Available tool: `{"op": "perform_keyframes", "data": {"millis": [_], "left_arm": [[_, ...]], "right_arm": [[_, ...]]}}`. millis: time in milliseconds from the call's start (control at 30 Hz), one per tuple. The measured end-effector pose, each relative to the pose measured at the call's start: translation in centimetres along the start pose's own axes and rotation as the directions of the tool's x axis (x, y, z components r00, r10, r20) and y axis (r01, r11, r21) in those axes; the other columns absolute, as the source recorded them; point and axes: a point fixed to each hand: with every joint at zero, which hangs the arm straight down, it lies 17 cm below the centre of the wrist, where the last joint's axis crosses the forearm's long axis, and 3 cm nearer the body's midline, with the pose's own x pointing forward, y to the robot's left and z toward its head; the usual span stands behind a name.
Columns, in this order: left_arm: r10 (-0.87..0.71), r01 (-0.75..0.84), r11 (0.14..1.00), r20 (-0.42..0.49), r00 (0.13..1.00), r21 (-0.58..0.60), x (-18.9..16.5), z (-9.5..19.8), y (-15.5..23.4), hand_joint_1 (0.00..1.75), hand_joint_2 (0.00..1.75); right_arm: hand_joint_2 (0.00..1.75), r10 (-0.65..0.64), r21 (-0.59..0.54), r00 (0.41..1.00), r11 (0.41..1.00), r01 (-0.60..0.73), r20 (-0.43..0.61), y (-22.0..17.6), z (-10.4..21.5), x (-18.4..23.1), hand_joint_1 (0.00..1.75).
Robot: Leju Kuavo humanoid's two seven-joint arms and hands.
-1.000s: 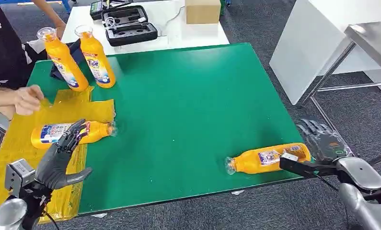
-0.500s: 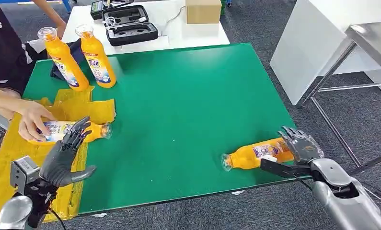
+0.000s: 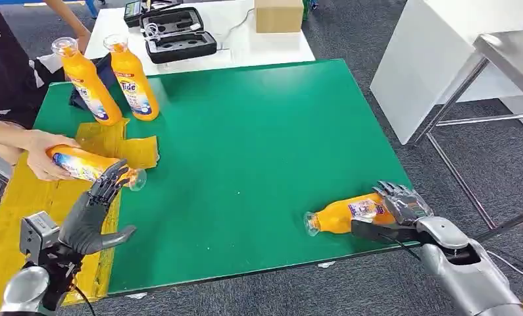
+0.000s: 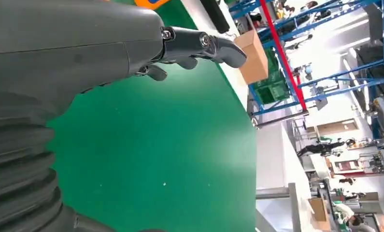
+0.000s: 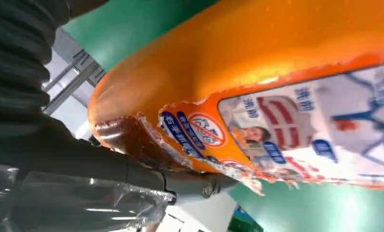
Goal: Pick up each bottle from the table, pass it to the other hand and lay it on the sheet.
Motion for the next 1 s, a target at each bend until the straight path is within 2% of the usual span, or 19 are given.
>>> {"op": "perform_keyframes", "data": {"millis": [100,133,167,200,233,333,400,500,667,900,1000], "left_arm": [[0.003,-0.003,1.000,-0.006,1.000,0.001,-0.3,-0.1,0.0,0.00,1.75],[0.004,-0.004,1.000,-0.008,1.000,0.001,-0.4,-0.1,0.0,0.00,1.75],[0.004,-0.004,1.000,-0.010,1.000,0.002,-0.4,-0.1,0.0,0.00,1.75],[0.005,-0.005,1.000,-0.011,1.000,0.002,-0.5,-0.2,0.0,0.00,1.75],[0.005,-0.005,1.000,-0.013,1.000,0.004,-0.6,-0.3,0.0,0.00,1.75],[0.008,-0.008,1.000,-0.022,1.000,0.008,-1.0,-0.3,0.0,0.00,1.75],[0.010,-0.009,1.000,-0.027,1.000,0.008,-1.2,-0.2,0.0,0.00,1.75],[0.010,-0.010,1.000,-0.032,0.999,0.012,-1.4,-0.2,0.0,0.00,1.75],[0.012,-0.011,1.000,-0.034,0.999,0.009,-1.4,-0.2,-0.1,0.00,1.75],[0.017,-0.017,1.000,-0.037,0.999,0.002,-1.4,-0.3,-0.4,0.00,1.75],[0.015,-0.016,1.000,-0.046,0.999,-0.007,-1.6,-0.4,-0.8,0.00,1.75]], "right_arm": [[1.75,0.007,0.037,1.000,0.999,-0.006,-0.013,0.6,-0.5,-0.6,0.38],[1.75,0.009,0.047,1.000,0.999,-0.009,-0.017,0.7,-0.6,-0.8,0.61],[1.75,0.015,0.063,1.000,0.998,-0.014,-0.019,0.9,-0.8,-0.9,0.96],[1.75,0.020,0.077,1.000,0.997,-0.018,-0.021,1.1,-1.0,-1.1,1.20],[1.75,0.026,0.092,0.999,0.995,-0.024,-0.022,1.4,-1.1,-1.2,1.38],[1.75,0.050,0.122,0.998,0.992,-0.045,-0.034,1.8,-1.6,-1.7,1.75],[1.75,0.065,0.122,0.997,0.991,-0.060,-0.039,1.7,-2.0,-1.8,1.75],[1.75,0.065,0.065,0.997,0.996,-0.063,-0.032,1.0,-2.5,-1.4,1.75],[1.75,-0.041,-0.033,0.998,0.999,0.042,0.037,-0.1,-2.6,0.7,1.75],[1.75,-0.091,-0.083,0.993,0.992,0.097,0.071,-0.5,-2.3,2.1,1.75],[1.75,-0.245,-0.198,0.953,0.940,0.279,0.179,-2.6,-1.7,5.4,1.75]]}}
